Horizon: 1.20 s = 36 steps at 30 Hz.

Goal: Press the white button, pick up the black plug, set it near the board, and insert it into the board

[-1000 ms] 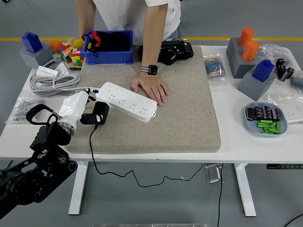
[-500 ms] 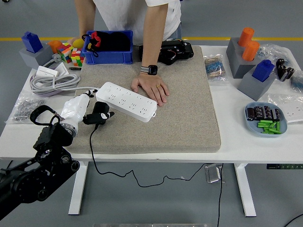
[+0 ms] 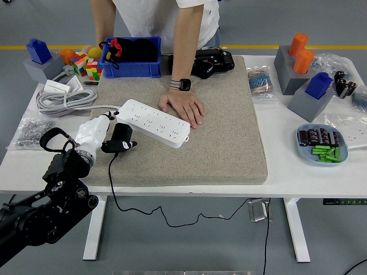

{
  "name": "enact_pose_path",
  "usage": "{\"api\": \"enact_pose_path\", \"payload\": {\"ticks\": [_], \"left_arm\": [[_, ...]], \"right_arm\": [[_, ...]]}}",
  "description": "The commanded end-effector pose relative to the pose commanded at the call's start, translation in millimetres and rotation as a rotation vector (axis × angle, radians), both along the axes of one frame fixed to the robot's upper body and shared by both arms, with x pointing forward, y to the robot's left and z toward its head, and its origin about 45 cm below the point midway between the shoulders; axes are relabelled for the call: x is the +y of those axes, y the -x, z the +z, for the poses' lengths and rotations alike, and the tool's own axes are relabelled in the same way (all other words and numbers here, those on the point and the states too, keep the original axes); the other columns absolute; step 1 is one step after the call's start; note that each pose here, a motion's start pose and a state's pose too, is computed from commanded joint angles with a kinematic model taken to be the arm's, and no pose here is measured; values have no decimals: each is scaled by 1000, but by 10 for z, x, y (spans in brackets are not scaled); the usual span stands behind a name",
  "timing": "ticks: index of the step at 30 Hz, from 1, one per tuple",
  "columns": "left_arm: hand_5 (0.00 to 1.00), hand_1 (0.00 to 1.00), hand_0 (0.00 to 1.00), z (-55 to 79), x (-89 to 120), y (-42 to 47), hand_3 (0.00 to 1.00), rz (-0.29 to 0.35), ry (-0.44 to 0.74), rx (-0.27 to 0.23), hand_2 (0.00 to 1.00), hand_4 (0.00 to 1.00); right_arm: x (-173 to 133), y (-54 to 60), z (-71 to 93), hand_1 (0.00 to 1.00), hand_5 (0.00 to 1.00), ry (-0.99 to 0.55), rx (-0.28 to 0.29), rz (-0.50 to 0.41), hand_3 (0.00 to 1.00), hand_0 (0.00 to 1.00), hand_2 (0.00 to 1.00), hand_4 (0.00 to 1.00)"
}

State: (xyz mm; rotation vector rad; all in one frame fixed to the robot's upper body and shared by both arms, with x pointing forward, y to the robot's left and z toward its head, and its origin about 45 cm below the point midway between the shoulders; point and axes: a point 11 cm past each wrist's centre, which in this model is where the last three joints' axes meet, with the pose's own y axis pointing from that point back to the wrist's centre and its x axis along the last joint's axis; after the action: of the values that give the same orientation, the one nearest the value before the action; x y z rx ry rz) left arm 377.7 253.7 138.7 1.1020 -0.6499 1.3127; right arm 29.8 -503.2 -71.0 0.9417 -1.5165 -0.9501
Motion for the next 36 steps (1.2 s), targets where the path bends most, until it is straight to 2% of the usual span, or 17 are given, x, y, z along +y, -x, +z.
{"api": "enact_pose_path", "payload": {"ticks": [5, 6, 11, 12, 23, 24, 29, 30, 35, 36], "left_arm": [[163, 673, 456, -1, 7, -10, 790, 2, 3, -6, 662, 891], [155, 574, 350, -5, 4, -10, 733, 2, 6, -7, 592, 888], [155, 574, 350, -29, -5, -8, 733, 2, 6, -5, 592, 888], [138, 469, 250, -37, -5, -7, 680, 2, 5, -3, 512, 870], [138, 443, 235, -48, -11, -17, 652, -7, -1, -8, 498, 863], [96, 409, 220, -53, -13, -17, 619, -9, 0, -8, 465, 826], [96, 409, 220, -58, -25, -25, 619, -18, 2, -15, 465, 826], [2, 375, 208, -58, -26, -27, 596, -20, 4, -17, 435, 691], [2, 375, 208, -56, -20, -38, 596, -23, 23, -34, 435, 691], [2, 271, 175, -57, -16, -40, 581, -22, 34, -38, 333, 642]], "right_arm": [[3, -11, 0, 701, 444, 0, -3, -1, 635, 804, 686, 668], [4, -12, -1, 701, 442, 0, -3, -1, 635, 804, 685, 667], [6, -17, -1, 701, 442, 0, -5, -2, 635, 804, 685, 667], [6, -16, -1, 701, 440, -1, -5, -2, 635, 804, 685, 668], [6, -6, -3, 701, 441, 1, -4, -2, 634, 804, 685, 667], [7, -3, -4, 701, 441, 1, -3, -1, 635, 804, 685, 668], [12, -9, -6, 701, 441, 0, -5, -1, 635, 804, 685, 668], [13, -9, -6, 701, 441, 0, -5, -2, 632, 804, 685, 667], [11, -13, -5, 701, 441, 1, -7, -3, 632, 804, 685, 667], [10, -13, -5, 700, 441, 2, -8, -4, 633, 804, 684, 667]]}}
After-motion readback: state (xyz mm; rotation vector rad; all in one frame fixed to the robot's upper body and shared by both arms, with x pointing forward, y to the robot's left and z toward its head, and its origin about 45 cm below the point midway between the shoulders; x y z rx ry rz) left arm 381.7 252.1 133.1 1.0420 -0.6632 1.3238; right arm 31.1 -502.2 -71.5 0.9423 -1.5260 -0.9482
